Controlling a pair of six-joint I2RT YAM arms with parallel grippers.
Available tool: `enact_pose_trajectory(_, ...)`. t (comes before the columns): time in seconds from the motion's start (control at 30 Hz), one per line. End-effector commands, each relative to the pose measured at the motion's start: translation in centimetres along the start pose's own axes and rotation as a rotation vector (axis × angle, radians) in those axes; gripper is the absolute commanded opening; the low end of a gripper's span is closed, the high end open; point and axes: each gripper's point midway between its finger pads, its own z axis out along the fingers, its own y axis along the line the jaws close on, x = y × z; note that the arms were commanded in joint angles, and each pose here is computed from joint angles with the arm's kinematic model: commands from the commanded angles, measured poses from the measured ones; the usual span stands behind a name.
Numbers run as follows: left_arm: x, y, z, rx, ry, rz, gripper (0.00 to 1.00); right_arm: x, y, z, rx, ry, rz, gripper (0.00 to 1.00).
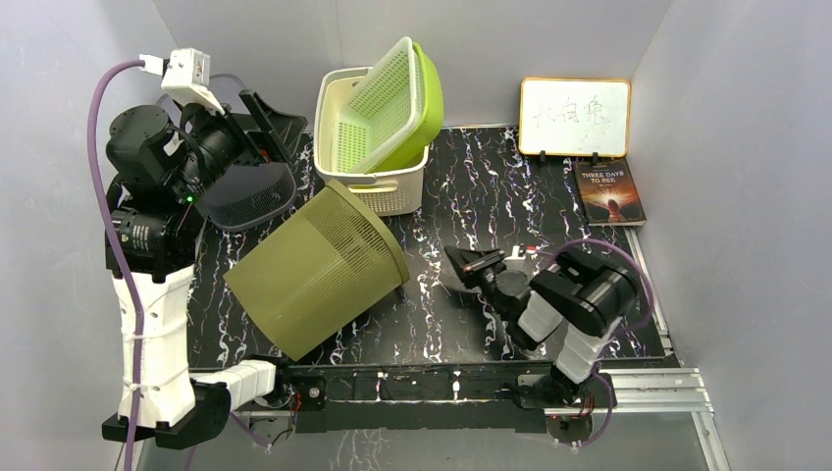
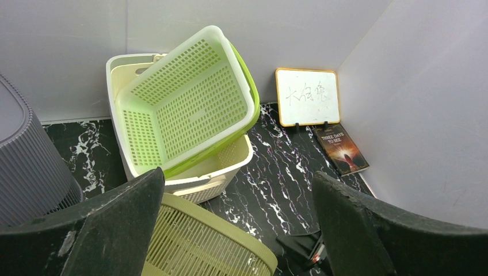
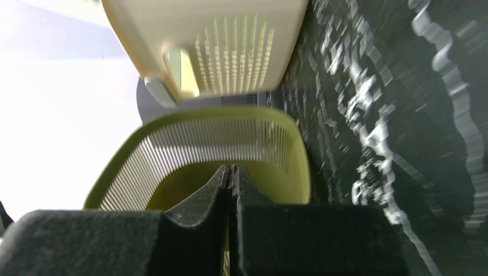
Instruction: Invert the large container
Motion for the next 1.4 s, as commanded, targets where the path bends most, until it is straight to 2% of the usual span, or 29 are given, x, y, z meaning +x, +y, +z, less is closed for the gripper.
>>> enact_pose_trajectory(0.0,-0.6,-0.7,-0.3,0.027,-0.013,0.013,0.98,-1.6,12.3,-2.9,-0.431,0.019,-0.033,0.00)
enact_pose_trajectory(0.03,-0.5,-0.7,-0.2,0.028,-0.010,0.014,0.98,-1.4,12.5,-2.6,-0.419,0.027,-0.098,0.00)
enact_pose_trajectory(0.07,-0.4,-0.6,-0.2,0.026,-0.006,0.015,0.98,-0.9,13.0,-2.2,-0.406,0.041,-0.170,0.11)
enact_pose_trajectory(0.13,-0.3,-0.5,-0.2,0.024,-0.006,0.016,0.98,0.6,14.4,-0.3,-0.351,0.095,-0.368,0.42)
enact_pose_trajectory(0.2,0.0,-0.4,-0.1,0.026,-0.002,0.015,0.98,2.0,16.4,1.1,-0.317,0.130,-0.595,0.61)
enact_pose_trajectory(0.3,0.5,-0.2,0.2,0.025,0.009,0.011,0.99,4.3,18.6,2.2,-0.343,0.251,-0.840,0.78)
enact_pose_trajectory(0.4,0.8,-0.1,0.3,0.024,0.010,0.010,0.98,7.0,20.2,3.2,-0.380,0.435,-1.004,0.80)
enact_pose_trajectory(0.5,0.7,-0.1,0.2,0.023,0.003,0.009,0.98,9.7,18.7,3.9,-0.375,0.679,-1.076,0.79)
enact_pose_trajectory(0.6,0.7,-0.2,0.0,0.024,0.005,0.010,0.98,10.5,16.2,4.8,-0.293,0.823,-1.117,0.76)
enact_pose_trajectory(0.73,0.8,0.0,-0.2,0.010,0.007,0.021,0.98,10.5,14.5,5.0,-0.253,0.877,-1.151,0.74)
enact_pose_trajectory(0.93,1.1,0.2,0.2,0.011,0.018,0.017,0.98,11.7,14.2,2.6,-0.319,1.000,-1.108,0.74)
enact_pose_trajectory(1.2,1.9,0.5,0.7,0.009,0.030,0.004,0.98,12.5,13.9,-0.1,-0.397,1.072,-1.061,0.73)
enact_pose_trajectory(1.3,2.1,0.6,0.8,0.008,0.033,-0.001,0.98,13.2,13.9,-1.2,-0.437,1.114,-1.028,0.70)
enact_pose_trajectory(1.37,2.2,0.7,0.9,0.008,0.034,-0.002,0.98,13.8,13.7,-1.9,-0.465,1.148,-0.998,0.64)
